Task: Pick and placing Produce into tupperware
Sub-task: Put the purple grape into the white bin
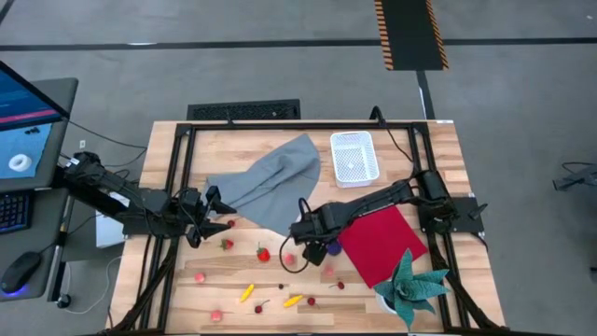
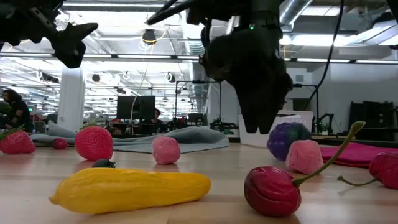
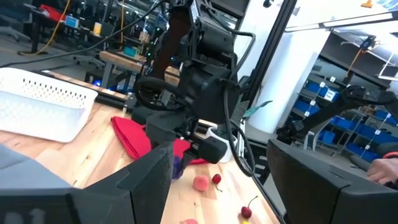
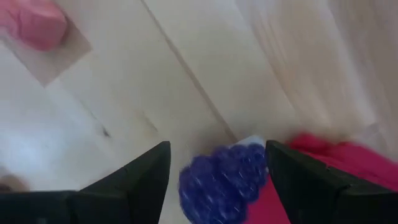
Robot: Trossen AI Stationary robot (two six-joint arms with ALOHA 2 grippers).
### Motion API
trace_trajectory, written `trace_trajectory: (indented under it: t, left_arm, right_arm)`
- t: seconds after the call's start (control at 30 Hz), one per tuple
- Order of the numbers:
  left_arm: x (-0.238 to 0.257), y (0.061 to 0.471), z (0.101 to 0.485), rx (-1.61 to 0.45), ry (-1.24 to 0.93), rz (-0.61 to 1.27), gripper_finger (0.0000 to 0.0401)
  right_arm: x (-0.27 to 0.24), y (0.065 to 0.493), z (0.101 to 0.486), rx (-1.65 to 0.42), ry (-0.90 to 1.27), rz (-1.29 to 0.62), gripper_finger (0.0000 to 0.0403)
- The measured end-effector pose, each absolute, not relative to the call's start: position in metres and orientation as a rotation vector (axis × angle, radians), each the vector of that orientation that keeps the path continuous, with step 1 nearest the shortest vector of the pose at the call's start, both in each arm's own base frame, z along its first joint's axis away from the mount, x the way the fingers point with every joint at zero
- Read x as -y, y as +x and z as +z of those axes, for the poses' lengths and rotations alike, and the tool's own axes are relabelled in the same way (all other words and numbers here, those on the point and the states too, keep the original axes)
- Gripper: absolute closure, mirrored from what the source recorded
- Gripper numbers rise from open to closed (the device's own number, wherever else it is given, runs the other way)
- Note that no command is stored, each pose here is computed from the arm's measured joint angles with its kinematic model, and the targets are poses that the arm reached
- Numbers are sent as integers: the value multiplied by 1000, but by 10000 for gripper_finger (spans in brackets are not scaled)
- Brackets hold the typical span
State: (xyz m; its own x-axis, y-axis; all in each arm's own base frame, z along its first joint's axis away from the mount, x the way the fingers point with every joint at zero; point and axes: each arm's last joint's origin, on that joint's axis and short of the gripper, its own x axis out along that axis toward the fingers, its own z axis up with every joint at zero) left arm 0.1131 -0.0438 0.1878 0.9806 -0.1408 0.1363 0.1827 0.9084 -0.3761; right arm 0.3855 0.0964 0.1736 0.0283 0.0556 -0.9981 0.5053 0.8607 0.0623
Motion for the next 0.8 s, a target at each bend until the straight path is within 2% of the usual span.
trace_trajectory:
  t: [0.37, 0.6, 0.8]
  left_arm:
    - [44, 113, 188, 107, -400, -167, 152]
    - [44, 113, 188, 106, -410, -167, 152]
    - [44, 113, 188, 106, -412, -167, 152]
  right_arm:
    - [-84, 380, 174, -1608, 580, -439, 114]
    - [-75, 375, 179, -1657, 639, -516, 80]
    - [-80, 377, 179, -1692, 816, -471, 57]
